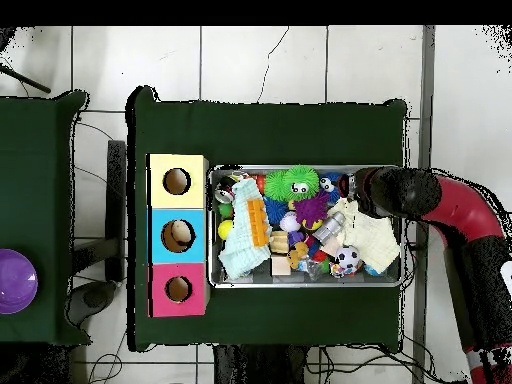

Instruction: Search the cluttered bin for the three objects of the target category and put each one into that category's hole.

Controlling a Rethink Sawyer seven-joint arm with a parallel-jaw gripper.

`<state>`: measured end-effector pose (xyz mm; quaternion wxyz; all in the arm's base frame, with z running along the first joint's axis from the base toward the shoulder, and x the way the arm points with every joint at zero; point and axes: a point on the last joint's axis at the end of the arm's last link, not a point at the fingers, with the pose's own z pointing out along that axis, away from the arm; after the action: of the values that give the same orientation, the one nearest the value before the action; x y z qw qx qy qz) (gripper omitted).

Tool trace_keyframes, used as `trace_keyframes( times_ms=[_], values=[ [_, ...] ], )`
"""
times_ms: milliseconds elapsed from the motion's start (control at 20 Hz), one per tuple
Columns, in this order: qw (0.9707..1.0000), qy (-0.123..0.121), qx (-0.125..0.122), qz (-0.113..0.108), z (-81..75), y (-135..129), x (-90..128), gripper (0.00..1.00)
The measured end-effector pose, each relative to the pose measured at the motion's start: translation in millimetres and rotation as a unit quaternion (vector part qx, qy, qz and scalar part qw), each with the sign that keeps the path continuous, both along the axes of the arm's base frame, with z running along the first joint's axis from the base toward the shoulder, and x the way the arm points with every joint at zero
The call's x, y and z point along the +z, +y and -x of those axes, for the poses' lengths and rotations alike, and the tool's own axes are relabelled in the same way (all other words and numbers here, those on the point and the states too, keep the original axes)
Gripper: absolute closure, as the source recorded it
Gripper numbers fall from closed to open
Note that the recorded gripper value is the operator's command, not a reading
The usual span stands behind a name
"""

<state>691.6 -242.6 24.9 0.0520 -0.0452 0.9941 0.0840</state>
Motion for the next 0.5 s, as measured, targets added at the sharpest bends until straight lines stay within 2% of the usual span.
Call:
trace_keyframes(
  times_ms=[500],
  values=[
    [0.9997,-0.015,0.017,0.002,-11.9,-8.7,-3.4,0.00]
  ],
)
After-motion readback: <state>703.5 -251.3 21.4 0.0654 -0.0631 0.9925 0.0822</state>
